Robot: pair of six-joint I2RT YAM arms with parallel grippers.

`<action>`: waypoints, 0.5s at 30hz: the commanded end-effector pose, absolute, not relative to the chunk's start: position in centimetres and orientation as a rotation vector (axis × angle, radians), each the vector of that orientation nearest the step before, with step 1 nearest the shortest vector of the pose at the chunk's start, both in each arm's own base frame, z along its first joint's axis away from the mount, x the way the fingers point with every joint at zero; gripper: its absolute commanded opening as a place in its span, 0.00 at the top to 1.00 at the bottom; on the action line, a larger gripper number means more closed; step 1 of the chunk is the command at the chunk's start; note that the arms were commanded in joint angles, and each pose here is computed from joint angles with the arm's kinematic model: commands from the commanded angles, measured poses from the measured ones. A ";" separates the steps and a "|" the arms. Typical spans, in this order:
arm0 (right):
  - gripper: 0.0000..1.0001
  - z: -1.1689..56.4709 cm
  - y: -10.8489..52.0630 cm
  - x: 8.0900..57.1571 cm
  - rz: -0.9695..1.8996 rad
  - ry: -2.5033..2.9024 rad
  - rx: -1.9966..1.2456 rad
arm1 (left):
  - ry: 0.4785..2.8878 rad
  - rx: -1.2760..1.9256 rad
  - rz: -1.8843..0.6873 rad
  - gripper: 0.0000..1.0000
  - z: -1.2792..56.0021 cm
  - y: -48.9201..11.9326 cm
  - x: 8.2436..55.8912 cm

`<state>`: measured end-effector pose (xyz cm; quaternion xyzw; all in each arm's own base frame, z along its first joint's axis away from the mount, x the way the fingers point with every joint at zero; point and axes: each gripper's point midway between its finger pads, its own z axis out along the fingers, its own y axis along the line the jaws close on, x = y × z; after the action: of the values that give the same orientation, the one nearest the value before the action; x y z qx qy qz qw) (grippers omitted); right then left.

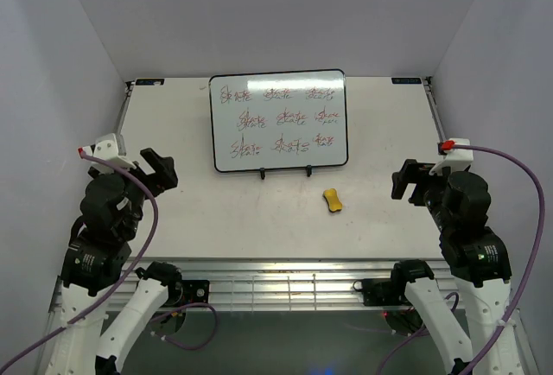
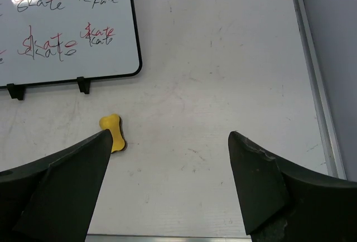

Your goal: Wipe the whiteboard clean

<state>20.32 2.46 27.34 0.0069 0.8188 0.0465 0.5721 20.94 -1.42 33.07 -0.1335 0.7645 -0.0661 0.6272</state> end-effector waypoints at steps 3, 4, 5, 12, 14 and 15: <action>0.10 28.9 3.2 20.7 0.144 1.881 -0.020 | 1.826 -0.182 -0.256 0.02 33.0 -4.5 22.3; 0.10 28.5 3.5 21.0 0.154 1.890 -0.031 | 1.843 -0.142 -0.294 0.02 32.9 -5.4 22.6; 0.10 28.3 3.8 21.1 0.168 1.889 -0.043 | 1.851 -0.112 -0.330 0.02 33.1 -6.3 22.9; 0.10 28.6 7.5 21.8 0.412 1.765 -0.085 | 1.781 0.028 -0.643 0.02 34.1 -12.7 26.5; 0.10 29.3 8.0 21.6 0.446 1.719 -0.102 | 1.860 0.043 -0.653 0.02 31.6 -14.1 29.6; 0.10 29.7 8.6 21.5 0.473 1.710 -0.125 | 1.856 0.051 -0.640 0.02 31.3 -14.2 31.4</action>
<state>21.22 6.42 25.48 -0.0284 0.8041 0.1458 0.5757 27.50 -11.38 31.62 -0.0105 0.7975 -0.2280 0.5585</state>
